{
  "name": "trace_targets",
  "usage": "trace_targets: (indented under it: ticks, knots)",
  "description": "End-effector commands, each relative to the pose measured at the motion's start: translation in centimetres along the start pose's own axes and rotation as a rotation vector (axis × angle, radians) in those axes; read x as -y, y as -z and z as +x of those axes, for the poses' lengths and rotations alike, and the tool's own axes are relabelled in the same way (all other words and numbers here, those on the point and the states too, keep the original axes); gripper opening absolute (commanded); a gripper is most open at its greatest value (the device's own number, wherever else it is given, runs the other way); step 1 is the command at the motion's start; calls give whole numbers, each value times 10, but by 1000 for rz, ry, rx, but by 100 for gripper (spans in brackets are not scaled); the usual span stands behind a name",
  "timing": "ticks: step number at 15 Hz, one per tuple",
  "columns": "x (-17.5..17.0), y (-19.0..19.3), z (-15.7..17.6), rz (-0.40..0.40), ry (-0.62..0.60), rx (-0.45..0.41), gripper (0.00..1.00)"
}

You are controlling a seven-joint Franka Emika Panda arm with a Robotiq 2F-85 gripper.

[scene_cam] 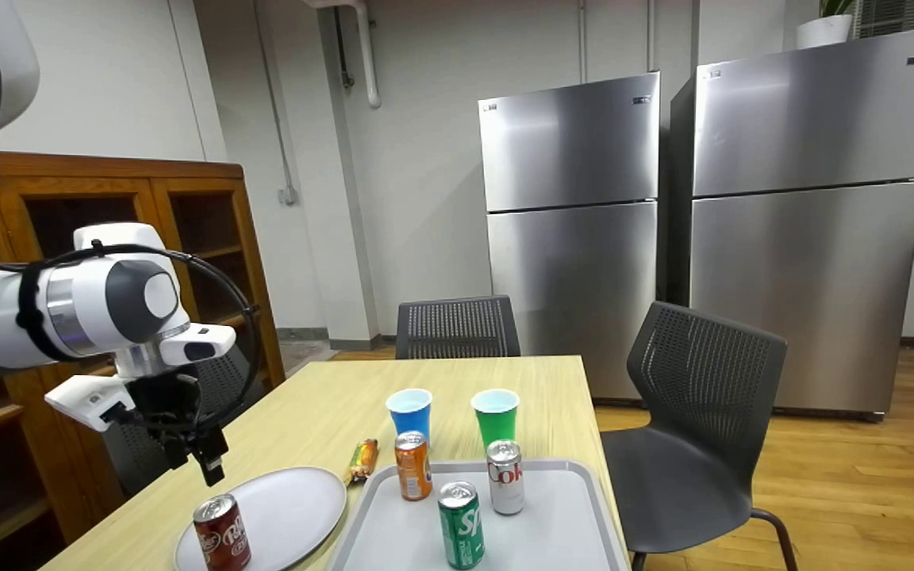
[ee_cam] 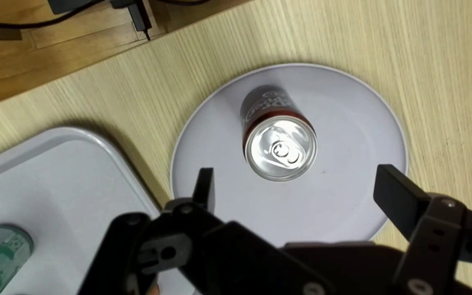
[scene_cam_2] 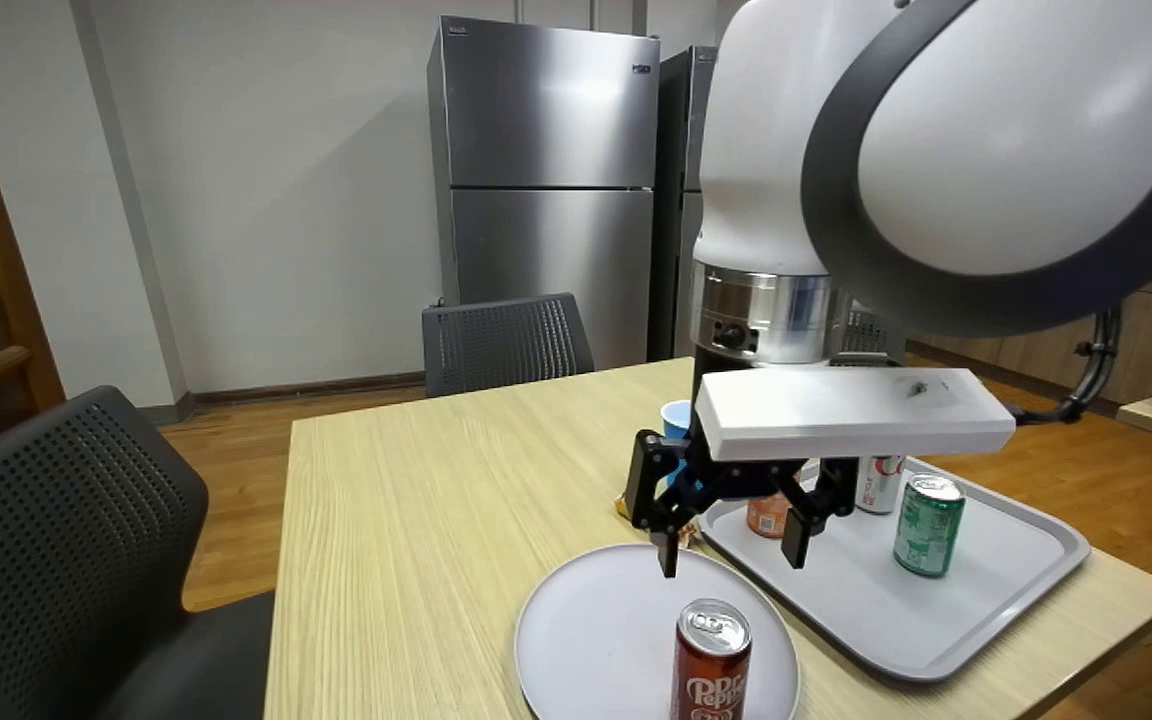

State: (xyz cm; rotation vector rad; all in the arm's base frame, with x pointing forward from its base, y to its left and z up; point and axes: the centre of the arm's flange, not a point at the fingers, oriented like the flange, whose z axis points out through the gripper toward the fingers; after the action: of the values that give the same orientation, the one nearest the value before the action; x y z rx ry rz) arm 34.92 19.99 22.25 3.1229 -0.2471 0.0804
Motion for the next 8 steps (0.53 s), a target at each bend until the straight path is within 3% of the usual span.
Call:
trace_targets:
  ticks: [1, 8]
  knots:
    - [0, -4, -10, 45, -12, 25, 100]
    - [-5, -24, 0, 101, -25, 44, 100]
